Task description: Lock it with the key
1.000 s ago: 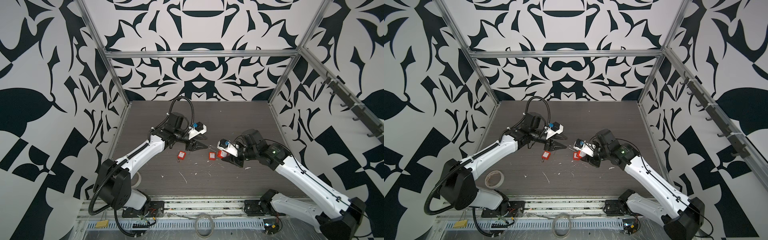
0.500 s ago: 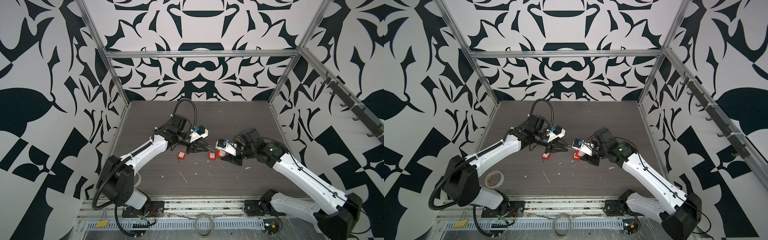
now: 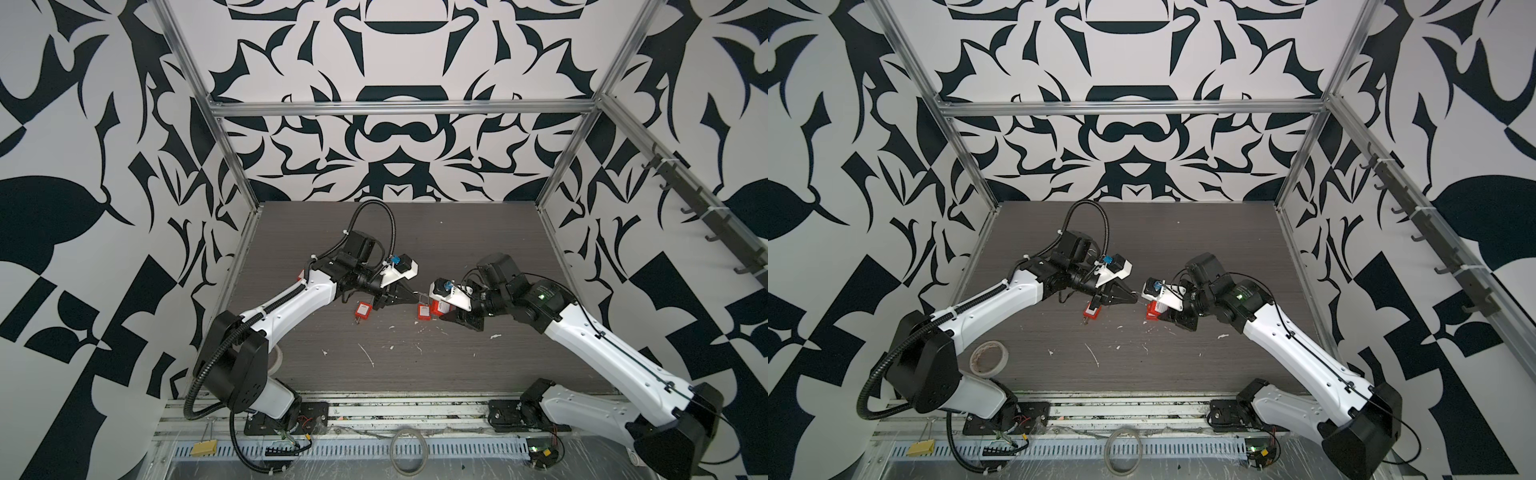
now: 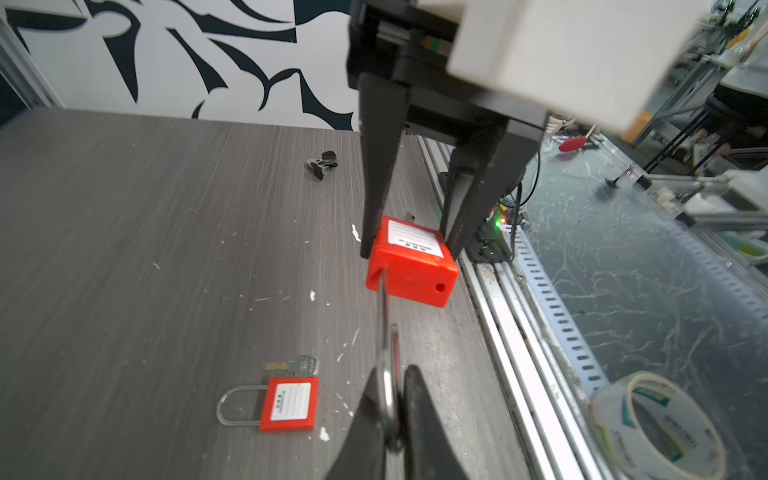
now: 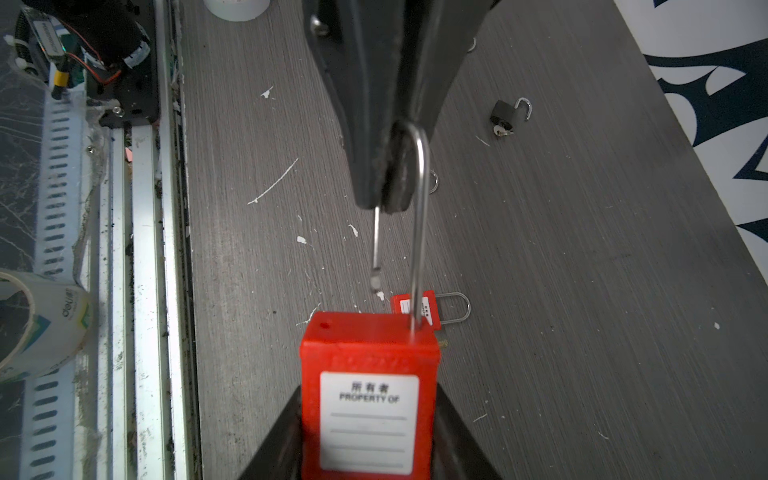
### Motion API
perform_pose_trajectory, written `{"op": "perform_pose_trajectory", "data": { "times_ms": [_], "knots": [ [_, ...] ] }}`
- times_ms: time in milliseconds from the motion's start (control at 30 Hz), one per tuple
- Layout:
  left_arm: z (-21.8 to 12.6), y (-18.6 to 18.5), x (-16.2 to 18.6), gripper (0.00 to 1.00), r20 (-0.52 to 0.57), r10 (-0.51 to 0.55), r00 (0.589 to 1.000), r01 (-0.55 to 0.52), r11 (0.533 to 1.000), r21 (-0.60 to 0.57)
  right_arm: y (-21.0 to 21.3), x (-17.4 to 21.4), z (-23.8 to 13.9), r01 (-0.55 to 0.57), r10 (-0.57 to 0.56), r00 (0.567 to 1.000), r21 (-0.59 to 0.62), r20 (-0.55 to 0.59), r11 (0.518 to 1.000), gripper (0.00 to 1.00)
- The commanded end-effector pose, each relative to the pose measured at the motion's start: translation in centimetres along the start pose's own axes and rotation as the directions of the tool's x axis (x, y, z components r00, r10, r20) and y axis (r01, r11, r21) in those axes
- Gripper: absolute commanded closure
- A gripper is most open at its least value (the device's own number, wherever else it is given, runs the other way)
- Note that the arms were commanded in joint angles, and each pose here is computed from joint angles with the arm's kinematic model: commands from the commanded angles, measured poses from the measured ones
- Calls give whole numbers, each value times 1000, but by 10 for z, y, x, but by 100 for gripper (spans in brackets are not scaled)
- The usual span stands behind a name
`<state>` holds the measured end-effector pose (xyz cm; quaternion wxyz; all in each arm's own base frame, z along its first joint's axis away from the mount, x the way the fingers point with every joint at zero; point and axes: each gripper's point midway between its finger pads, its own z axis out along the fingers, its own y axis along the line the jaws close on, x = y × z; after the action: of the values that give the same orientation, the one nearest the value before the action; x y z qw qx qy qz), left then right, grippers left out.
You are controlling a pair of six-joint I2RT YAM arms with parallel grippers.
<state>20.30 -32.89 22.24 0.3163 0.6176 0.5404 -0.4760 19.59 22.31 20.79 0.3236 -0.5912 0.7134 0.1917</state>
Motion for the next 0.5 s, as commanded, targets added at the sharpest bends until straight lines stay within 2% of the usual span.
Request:
{"op": "perform_pose_trajectory", "data": {
  "times_ms": [0,33,133,200,233,367,467],
  "knots": [
    [2,-13,-13,100,35,10,999,-12,998,57,-7,-23,-11,22,-23,999,20,49,1000,62],
    [2,-13,-14,100,43,11,999,-13,998,57,-6,-23,-11,19,-20,999,10,41,1000,52],
    [1,-15,-16,100,53,13,998,-16,998,56,-2,-24,-17,29,-28,999,-16,23,999,38],
    [-1,-18,-18,100,60,19,998,-22,998,57,8,-27,-22,22,-20,999,-60,27,998,23],
    [-2,-20,-20,100,64,23,998,-27,998,57,9,-27,-25,7,-5,1000,-65,25,998,18],
    [-6,-29,-24,100,88,48,995,-53,997,55,14,-25,-31,-21,21,1000,-81,4,996,17],
    [-8,-35,-23,100,95,63,993,-68,996,54,14,-19,-29,-36,34,999,-83,-21,996,21]
  ]
}}
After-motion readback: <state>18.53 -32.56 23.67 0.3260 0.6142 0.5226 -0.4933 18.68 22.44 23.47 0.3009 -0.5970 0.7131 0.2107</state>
